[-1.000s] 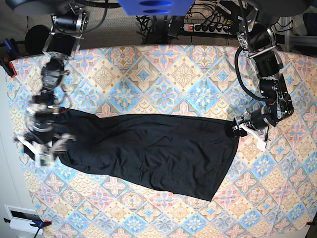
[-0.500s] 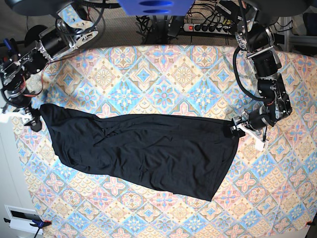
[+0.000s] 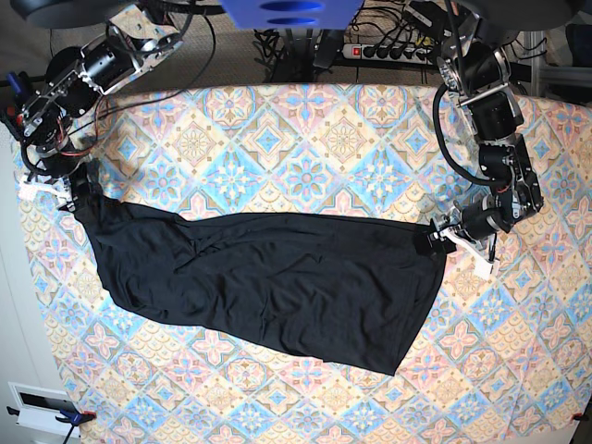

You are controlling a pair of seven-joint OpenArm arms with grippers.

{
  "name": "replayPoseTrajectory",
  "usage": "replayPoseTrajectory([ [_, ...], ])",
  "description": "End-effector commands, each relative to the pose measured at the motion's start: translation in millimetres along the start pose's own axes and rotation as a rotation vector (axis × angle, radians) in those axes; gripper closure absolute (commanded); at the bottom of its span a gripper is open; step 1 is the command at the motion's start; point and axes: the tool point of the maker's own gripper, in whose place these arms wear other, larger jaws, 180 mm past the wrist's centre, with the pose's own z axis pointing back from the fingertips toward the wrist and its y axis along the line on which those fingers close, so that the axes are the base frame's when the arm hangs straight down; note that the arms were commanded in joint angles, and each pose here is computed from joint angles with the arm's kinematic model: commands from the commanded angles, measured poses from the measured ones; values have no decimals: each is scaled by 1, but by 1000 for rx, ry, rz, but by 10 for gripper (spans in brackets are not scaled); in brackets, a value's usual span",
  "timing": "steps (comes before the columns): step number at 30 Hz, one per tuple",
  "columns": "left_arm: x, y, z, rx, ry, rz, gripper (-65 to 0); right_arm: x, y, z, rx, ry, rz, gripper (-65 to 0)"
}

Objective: Layout the t-shirt on the table in an organized manner, then fold the t-shirt properly
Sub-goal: 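Drag the grasped collar edge with the right gripper away from the left gripper, then hold both shirt corners and pull them apart to straighten the edge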

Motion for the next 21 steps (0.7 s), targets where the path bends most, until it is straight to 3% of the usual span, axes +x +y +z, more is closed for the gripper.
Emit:
replayPoseTrajectory([
  [1, 11, 0, 5, 7, -13, -21, -364, 17, 7, 5, 21, -45, 26, -342],
  [7, 11, 0, 5, 6, -14, -20, -364, 19, -13, 8, -73, -66, -8, -342],
  [21, 11, 0, 5, 4, -15, -20, -364, 19, -10, 4, -65, -71, -7, -342],
])
